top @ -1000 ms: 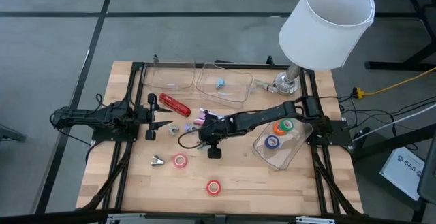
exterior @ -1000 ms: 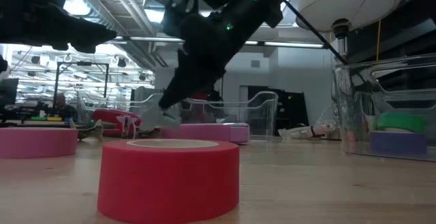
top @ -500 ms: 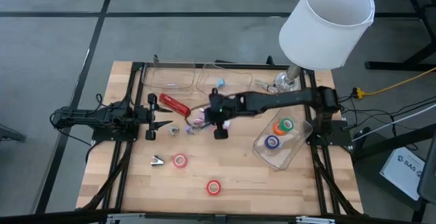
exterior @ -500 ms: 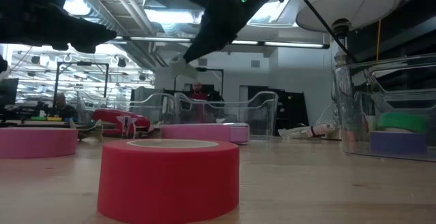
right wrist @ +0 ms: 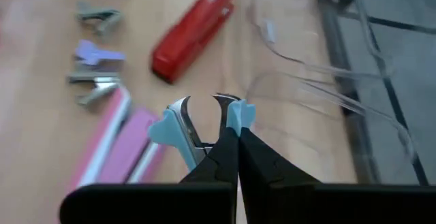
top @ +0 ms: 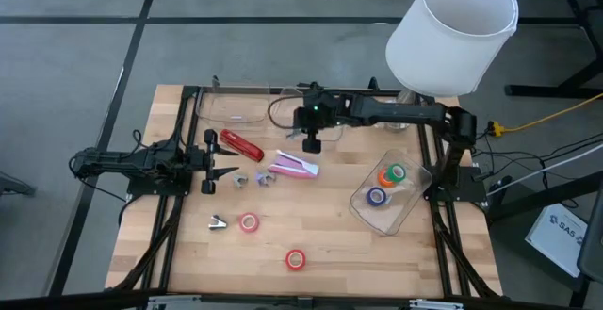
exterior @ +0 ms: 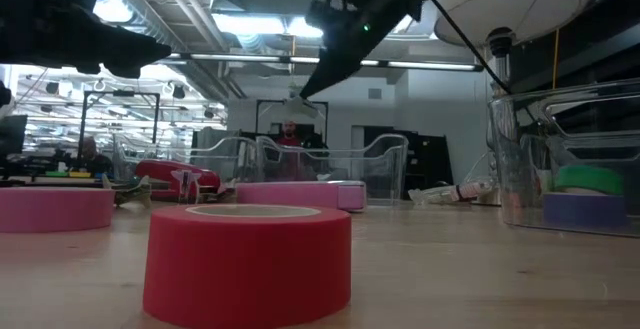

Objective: Pick and place Stapler, Stapler remover, tape
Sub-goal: Put the blue staple remover into the top right transparent bin

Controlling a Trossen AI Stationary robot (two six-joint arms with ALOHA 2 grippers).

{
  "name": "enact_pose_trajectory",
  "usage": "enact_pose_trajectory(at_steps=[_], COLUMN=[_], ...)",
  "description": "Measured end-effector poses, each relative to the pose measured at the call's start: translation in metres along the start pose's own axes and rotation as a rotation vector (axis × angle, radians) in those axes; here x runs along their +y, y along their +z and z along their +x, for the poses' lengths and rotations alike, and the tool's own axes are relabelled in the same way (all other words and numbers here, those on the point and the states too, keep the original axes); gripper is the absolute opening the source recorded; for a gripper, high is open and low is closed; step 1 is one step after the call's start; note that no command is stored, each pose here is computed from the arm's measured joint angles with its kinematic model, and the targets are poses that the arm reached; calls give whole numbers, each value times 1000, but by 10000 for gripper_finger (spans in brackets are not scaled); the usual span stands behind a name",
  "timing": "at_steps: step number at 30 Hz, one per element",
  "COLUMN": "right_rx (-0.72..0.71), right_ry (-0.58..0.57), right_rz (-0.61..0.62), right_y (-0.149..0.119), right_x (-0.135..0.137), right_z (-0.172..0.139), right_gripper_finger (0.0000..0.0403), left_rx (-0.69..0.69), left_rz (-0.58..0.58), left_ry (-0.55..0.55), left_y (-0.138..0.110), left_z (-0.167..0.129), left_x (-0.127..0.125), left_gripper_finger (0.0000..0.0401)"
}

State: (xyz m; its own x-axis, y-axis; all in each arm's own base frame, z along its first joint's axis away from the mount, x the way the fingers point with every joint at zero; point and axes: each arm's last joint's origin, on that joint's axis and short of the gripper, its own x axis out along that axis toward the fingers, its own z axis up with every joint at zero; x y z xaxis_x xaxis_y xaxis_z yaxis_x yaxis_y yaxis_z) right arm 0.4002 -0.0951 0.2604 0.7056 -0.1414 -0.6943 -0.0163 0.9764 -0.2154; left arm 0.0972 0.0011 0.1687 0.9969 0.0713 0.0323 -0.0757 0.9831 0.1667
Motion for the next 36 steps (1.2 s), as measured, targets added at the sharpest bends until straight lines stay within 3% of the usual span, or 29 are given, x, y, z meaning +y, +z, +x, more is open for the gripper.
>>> enact_pose_trajectory(at_steps=[11, 20, 28, 36], right_rx=[-42, 35, 78, 72], right_ry=[-145, -194, -199, -202], right_rz=[174, 326, 392, 407], right_y=[-61, -101, -121, -122], right_x=[-45, -67, -68, -68], right_z=[-5, -2, 1, 2], right_gripper_finger=[0, 0, 2, 40], left_rx=[0, 0, 0, 0], left_rz=[0, 0, 0, 0], left_ry=[0, 0, 1, 0], left_y=[0, 0, 0, 0], left_z=[0, 0, 0, 0], left_x=[0, 0, 0, 0], left_gripper_finger=[182, 182, 182, 182])
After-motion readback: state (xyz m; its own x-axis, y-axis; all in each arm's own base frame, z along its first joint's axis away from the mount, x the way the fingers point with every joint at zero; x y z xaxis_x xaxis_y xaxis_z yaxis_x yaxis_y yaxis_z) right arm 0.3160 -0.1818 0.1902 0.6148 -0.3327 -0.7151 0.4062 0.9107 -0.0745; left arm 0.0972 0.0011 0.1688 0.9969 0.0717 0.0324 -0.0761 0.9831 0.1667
